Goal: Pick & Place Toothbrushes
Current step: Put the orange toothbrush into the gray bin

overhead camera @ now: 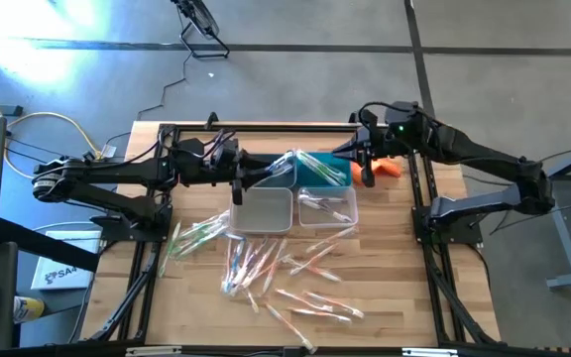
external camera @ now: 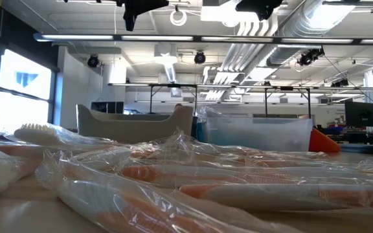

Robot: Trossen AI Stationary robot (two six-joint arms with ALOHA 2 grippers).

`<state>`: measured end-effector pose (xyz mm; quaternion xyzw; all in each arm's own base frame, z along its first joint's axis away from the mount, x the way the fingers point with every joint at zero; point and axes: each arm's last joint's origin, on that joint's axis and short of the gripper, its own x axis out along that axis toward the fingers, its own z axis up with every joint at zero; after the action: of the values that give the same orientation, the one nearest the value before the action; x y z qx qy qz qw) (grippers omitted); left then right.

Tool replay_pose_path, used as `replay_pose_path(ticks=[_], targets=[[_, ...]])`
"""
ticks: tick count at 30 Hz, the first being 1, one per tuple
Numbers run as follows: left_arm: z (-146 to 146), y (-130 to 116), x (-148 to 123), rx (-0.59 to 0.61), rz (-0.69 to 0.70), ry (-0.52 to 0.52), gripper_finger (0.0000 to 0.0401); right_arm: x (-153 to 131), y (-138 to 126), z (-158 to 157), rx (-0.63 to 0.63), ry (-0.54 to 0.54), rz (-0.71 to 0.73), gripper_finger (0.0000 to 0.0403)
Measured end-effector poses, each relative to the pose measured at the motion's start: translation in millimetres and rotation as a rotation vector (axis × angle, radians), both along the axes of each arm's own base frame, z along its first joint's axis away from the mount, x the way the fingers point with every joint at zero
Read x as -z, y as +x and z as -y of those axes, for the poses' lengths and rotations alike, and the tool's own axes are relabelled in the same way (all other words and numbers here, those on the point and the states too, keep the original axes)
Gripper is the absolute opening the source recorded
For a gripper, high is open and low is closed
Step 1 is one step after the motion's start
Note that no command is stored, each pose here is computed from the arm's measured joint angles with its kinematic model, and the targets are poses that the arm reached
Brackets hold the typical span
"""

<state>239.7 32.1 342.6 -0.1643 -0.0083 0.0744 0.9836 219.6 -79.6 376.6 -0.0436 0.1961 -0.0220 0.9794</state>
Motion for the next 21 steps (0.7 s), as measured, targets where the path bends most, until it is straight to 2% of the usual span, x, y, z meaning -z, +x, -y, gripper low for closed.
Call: replay_pose_path(ticks=[7,16,21], targets=[[0,0,0,0.0,0.002,-0.019,0.0075,5,1,16,0.05,-0.001,-0.022,0.0023],[0,0,6,-0.001,-0.058,-0.027,0.0038,15,3,25,0.091,0.031,-0.087,0.0023],[0,-1,11,0.013,-0.111,-0.029,0.0021,19,1,24,0.129,0.129,-0.123,0.0023]])
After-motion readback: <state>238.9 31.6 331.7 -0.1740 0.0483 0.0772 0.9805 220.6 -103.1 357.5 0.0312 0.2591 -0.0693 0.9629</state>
